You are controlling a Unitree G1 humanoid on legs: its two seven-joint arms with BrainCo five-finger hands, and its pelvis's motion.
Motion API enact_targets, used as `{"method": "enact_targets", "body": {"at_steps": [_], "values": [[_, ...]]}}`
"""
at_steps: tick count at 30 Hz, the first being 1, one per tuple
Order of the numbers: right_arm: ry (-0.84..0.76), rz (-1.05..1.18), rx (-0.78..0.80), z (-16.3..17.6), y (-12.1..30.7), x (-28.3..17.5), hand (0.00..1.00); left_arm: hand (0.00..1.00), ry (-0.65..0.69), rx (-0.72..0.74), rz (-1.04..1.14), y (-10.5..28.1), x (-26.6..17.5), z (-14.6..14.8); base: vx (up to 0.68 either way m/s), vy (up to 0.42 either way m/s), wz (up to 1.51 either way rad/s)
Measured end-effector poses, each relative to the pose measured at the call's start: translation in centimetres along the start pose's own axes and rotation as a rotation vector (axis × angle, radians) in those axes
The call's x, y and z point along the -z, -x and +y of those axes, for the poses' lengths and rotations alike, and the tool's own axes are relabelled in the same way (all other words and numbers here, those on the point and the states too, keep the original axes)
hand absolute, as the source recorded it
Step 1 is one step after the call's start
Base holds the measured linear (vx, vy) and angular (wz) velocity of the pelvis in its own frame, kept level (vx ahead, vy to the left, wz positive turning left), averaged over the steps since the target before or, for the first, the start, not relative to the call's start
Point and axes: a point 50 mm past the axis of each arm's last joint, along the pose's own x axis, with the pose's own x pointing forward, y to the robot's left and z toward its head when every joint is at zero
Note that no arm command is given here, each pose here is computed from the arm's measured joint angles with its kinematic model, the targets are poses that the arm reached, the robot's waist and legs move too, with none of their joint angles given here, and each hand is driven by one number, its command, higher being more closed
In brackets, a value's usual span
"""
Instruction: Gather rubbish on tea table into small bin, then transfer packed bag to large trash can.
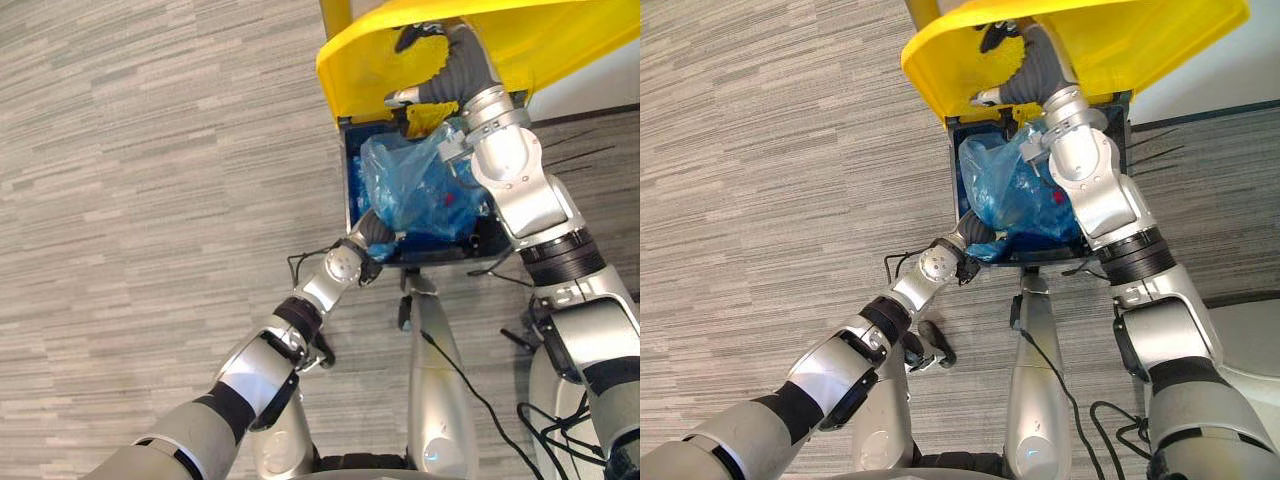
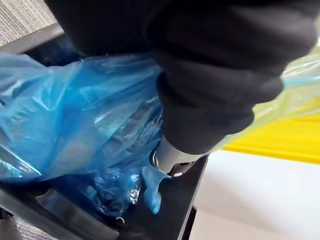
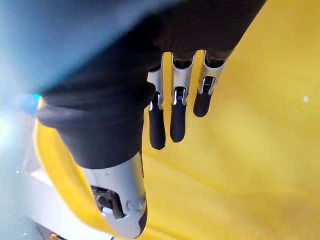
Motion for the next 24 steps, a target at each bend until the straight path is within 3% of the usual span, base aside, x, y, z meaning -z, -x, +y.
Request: {"method": "enact_targets", "body": {"at_steps": [5,10,15,18,20,24], "values": [[-0.013,0.015,-0.008,0.5,0.5,0.4,0.00,0.00,-0.036,-0.003,-0.006,0.5,0.4,0.5,0.03,-0.015,0.03],[-0.071,0.153,-0.029,2.2,4.2,3.7,0.00,0.00,-0.032,0.013,0.010,2.0,2.1,-0.2,0.02,-0.013,0.25],[-0.106,0.327,-0.040,3.1,9.6,7.6,0.00,0.00,-0.035,-0.004,0.102,5.1,6.3,1.3,-0.02,-0.002,0.28],[-0.120,0.493,-0.075,3.8,14.5,10.3,0.00,0.00,-0.015,-0.054,0.215,9.1,10.2,3.2,-0.04,0.063,0.07],[-0.137,0.644,-0.139,4.8,19.6,11.8,0.00,0.00,0.045,-0.171,0.345,14.5,14.0,6.3,-0.02,0.101,-0.17],[-0.178,0.799,-0.261,6.4,25.6,12.3,0.00,0.00,0.162,-0.364,0.532,22.7,17.8,8.5,-0.13,0.051,-0.39]]}}
